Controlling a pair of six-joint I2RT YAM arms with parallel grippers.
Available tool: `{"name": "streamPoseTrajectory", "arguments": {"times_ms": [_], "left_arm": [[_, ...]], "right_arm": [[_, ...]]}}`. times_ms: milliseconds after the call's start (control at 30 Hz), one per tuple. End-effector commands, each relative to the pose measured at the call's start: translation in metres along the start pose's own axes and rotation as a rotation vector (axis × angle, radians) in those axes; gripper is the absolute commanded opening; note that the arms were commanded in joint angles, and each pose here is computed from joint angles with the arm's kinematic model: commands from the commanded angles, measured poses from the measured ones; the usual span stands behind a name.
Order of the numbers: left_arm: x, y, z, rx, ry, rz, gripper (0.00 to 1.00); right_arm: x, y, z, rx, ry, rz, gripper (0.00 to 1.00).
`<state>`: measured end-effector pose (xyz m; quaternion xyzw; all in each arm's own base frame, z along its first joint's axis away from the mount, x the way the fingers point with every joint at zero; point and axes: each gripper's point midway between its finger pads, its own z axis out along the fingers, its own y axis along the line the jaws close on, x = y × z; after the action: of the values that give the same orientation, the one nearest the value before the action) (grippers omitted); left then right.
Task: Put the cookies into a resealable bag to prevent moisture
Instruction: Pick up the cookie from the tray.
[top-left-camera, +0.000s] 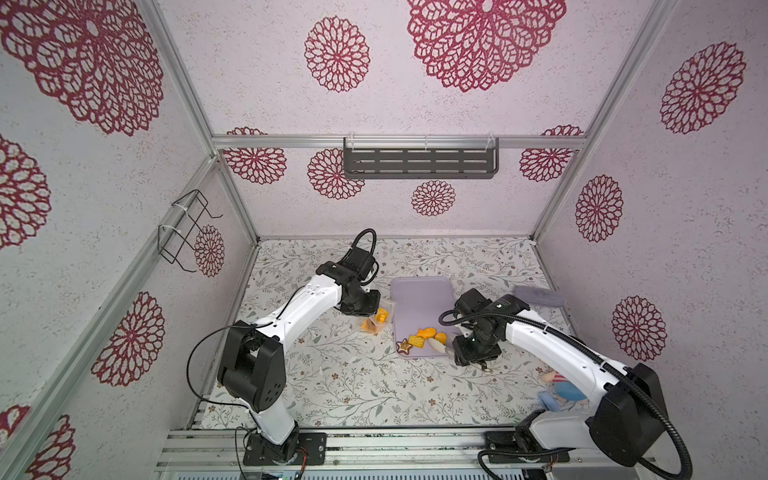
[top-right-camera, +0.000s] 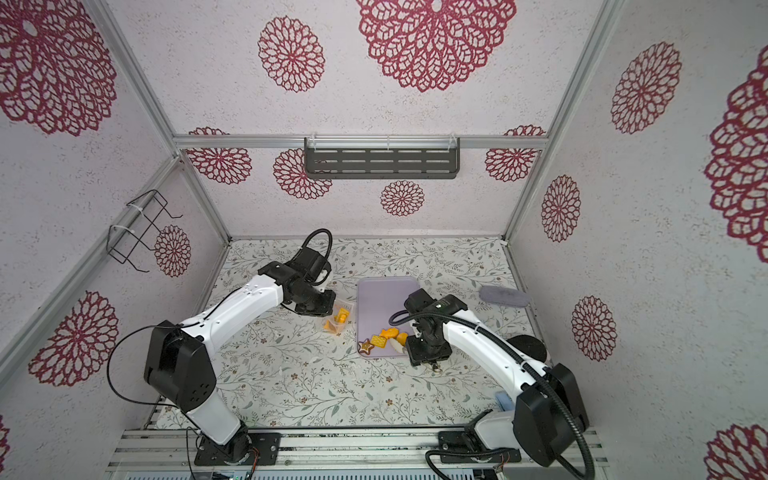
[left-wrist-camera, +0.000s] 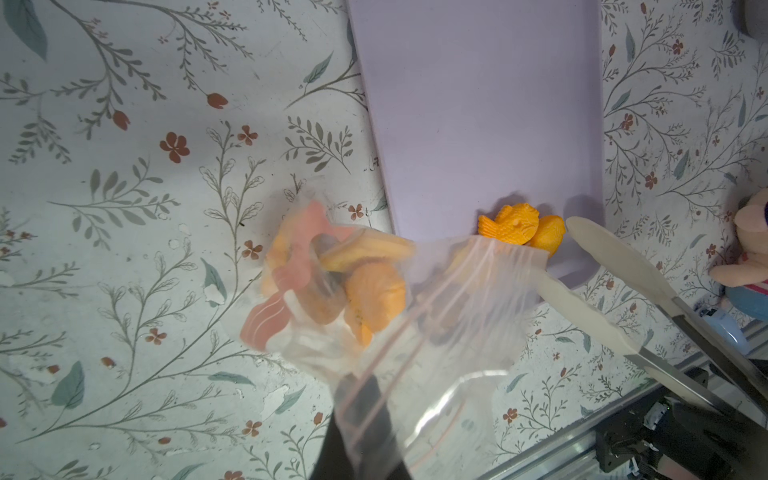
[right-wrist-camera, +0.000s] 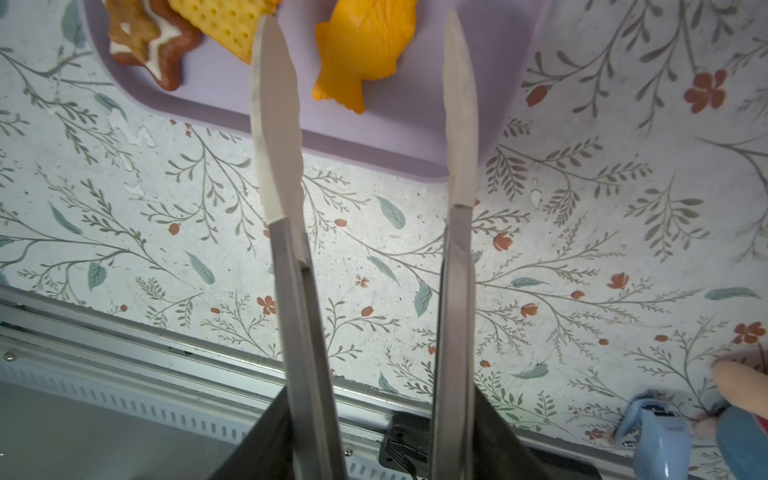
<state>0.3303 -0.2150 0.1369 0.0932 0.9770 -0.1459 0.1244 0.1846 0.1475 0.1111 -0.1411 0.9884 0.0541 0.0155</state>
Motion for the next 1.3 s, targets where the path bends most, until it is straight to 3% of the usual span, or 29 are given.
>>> {"name": "streamPoseTrajectory", "arguments": {"times_ms": [0,500,767,867,1067,1167,1267], "left_arm": [[-0.003,0.004,-0.003,-0.009,-0.020,0.008,0.00],[0.000,0.005,-0.004,-0.009,-0.020,0.005,0.00],[-0.001,0.005,-0.005,-0.011,-0.023,0.003,0.00],[-0.001,0.005,-0.004,-0.007,-0.024,0.005,0.00],[-0.005,-0.003,-0.005,0.034,-0.032,0.004,0.00],[-0.007,-0.004,-0.005,0.040,-0.034,0.004,0.00],[-0.007,-0.006,-0.005,0.044,-0.032,0.003,0.00]], "right_arm": [[-0.003,0.000,-0.006,0.034,-0.008,-0.008,0.55],[-0.010,0.006,-0.002,0.225,0.072,-0.136,0.49],[-0.024,-0.004,-0.041,0.290,-0.045,-0.135,0.41],[-0.034,0.009,-0.062,0.217,-0.141,-0.142,0.41],[-0.061,0.078,-0.119,-0.176,-0.407,-0.207,0.41],[-0.065,0.110,-0.131,-0.355,-0.457,-0.247,0.41],[-0.070,0.125,-0.129,-0.433,-0.473,-0.259,0.41]]}}
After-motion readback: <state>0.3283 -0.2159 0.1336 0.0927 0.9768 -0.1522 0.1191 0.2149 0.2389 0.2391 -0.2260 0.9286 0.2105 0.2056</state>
